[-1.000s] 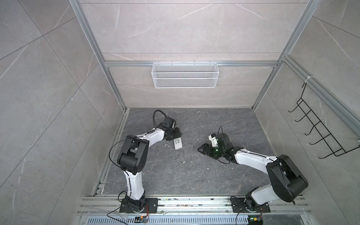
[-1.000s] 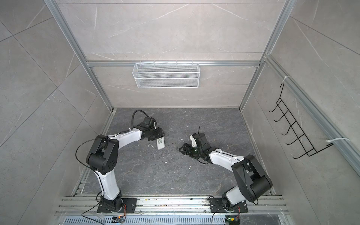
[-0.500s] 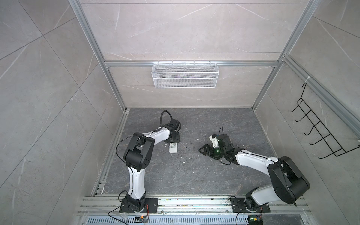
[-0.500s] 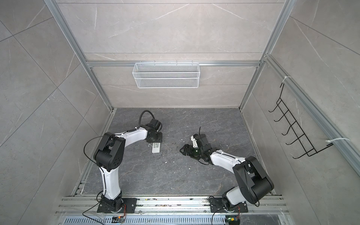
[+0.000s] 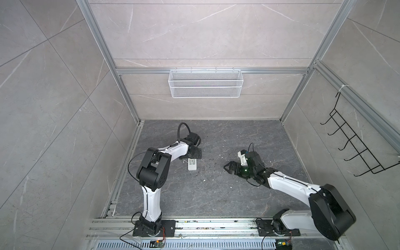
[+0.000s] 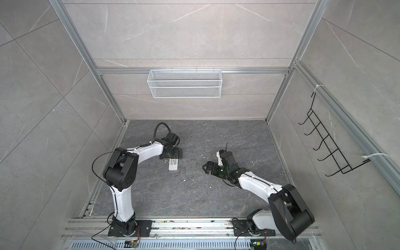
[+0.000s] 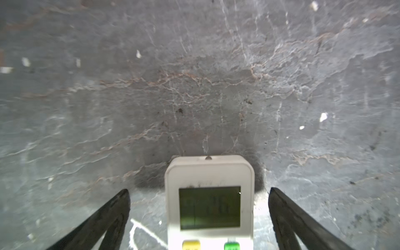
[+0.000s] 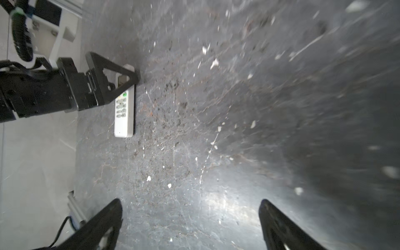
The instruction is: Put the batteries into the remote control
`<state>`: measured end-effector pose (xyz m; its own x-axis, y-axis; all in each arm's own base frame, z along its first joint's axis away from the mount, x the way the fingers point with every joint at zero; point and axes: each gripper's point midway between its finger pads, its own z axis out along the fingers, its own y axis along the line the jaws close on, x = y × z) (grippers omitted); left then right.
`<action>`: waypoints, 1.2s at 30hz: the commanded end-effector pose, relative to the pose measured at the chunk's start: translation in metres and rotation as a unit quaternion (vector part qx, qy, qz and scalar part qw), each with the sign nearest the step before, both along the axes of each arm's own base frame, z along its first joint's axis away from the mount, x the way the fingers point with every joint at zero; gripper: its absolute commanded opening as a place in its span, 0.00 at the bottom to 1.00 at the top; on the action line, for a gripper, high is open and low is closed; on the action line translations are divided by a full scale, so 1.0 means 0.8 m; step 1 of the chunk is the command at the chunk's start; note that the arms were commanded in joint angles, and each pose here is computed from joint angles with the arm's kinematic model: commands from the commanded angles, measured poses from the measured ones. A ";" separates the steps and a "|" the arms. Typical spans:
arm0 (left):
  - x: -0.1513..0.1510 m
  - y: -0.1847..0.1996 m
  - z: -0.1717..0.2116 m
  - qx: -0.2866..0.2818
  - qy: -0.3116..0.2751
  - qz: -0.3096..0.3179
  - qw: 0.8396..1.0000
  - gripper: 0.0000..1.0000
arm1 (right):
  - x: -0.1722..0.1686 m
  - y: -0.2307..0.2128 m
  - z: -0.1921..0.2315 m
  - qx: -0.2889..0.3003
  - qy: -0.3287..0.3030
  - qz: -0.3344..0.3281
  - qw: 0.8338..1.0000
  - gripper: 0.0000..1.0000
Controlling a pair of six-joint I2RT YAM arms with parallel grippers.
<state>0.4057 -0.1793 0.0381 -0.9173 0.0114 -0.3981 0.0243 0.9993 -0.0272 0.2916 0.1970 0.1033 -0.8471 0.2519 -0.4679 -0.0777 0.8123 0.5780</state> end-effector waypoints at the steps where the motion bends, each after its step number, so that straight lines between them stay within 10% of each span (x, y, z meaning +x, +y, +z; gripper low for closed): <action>1: 0.005 0.013 0.080 -0.004 -0.080 0.006 0.997 1.00 | 0.023 -0.068 0.057 -0.134 -0.086 -0.075 0.984 0.97; 7: 0.001 0.069 0.164 0.055 -0.213 0.035 0.975 1.00 | 0.054 -0.190 0.114 -0.393 -0.158 -0.218 0.879 0.99; 11: -0.002 0.108 0.169 0.104 -0.244 0.019 0.964 0.99 | 0.074 -0.220 0.106 -0.439 -0.194 -0.264 0.837 0.99; 19: -0.025 0.156 0.141 0.194 -0.331 -0.037 0.923 0.99 | 0.098 -0.235 0.031 -0.418 -0.216 -0.233 0.851 0.99; 36: -0.048 0.235 0.092 0.115 -0.438 0.052 0.890 1.00 | 0.116 -0.228 -0.003 -0.331 -0.320 -0.185 0.868 0.99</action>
